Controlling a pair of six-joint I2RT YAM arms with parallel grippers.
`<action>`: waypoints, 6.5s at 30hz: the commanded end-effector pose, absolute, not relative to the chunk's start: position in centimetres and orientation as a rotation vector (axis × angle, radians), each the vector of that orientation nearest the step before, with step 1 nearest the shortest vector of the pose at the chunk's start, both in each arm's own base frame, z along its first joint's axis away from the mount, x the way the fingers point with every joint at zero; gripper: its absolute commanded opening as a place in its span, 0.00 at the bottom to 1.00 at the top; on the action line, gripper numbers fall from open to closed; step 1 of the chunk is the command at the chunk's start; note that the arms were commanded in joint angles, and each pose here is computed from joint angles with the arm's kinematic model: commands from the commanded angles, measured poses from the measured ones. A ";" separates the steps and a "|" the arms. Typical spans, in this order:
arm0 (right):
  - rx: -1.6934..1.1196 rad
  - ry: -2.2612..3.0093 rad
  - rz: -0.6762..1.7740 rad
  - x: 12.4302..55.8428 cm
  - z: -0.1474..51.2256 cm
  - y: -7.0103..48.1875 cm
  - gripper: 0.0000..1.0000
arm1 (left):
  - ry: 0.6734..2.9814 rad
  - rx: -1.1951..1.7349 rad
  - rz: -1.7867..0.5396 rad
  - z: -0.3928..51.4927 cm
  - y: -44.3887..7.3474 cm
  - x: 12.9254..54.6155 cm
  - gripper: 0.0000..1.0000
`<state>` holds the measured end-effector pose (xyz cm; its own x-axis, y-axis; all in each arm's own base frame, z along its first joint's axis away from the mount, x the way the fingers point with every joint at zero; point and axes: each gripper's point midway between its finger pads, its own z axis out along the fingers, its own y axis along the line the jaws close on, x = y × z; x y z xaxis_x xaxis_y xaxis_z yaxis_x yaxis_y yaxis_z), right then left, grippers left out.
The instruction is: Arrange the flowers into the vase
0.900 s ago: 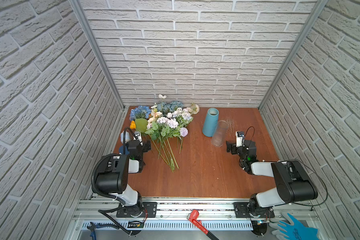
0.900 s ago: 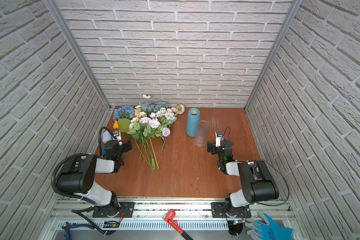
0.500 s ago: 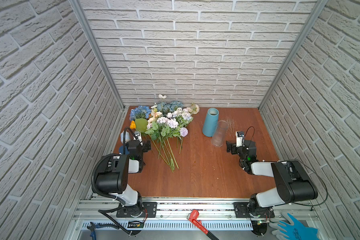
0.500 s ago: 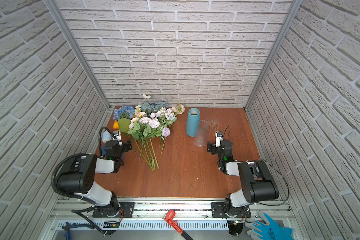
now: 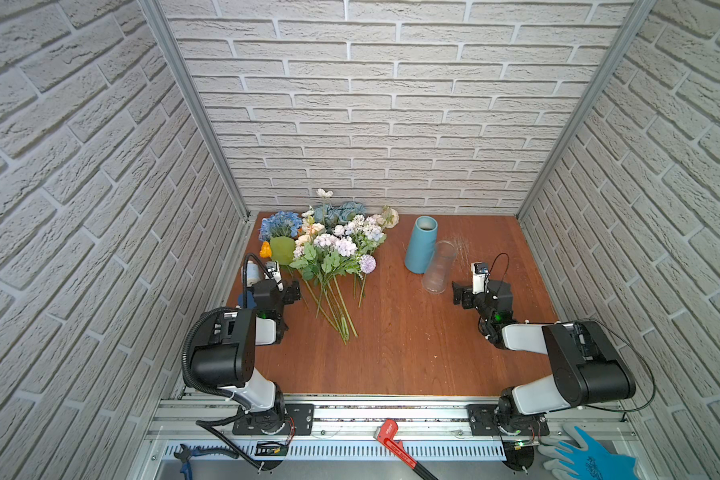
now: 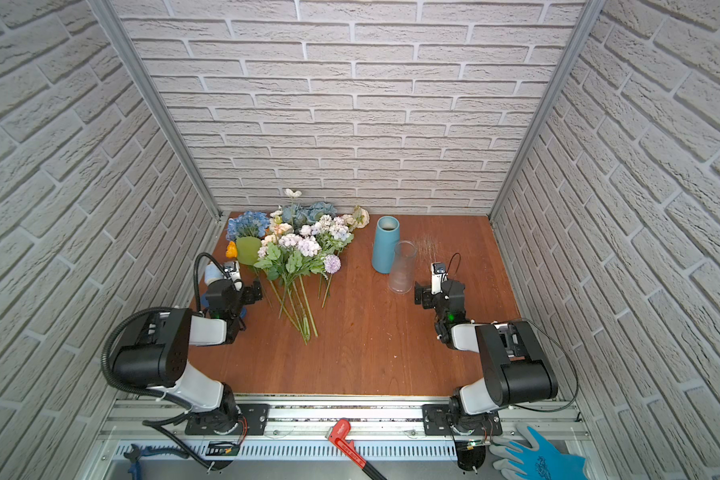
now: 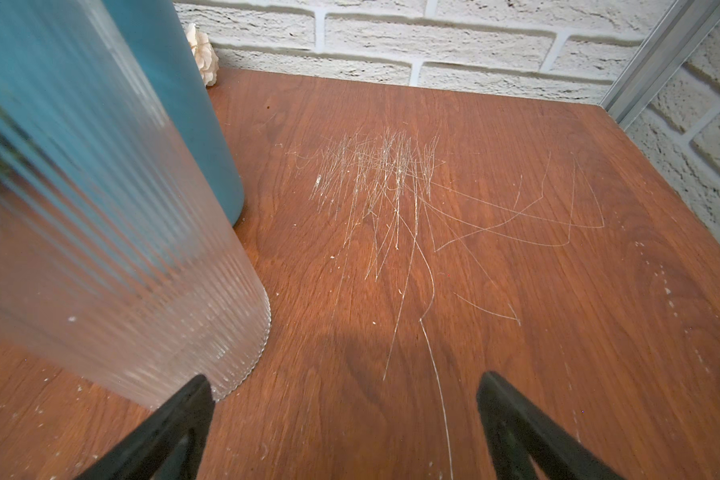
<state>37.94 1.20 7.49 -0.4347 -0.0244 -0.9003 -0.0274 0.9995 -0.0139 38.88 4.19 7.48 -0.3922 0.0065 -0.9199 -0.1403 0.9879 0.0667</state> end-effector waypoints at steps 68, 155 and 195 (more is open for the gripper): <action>-0.319 2.286 0.712 34.7 19.0 32.3 1.00 | 2.348 -0.026 -0.095 7.6 -9.0 35.3 0.30; -0.357 1.685 1.180 34.3 32.3 33.2 0.35 | 1.545 0.544 -1.060 33.5 -26.6 29.6 0.00; -0.324 1.627 0.276 48.7 36.7 19.0 0.06 | 1.939 0.157 -0.757 21.3 -23.4 35.8 0.98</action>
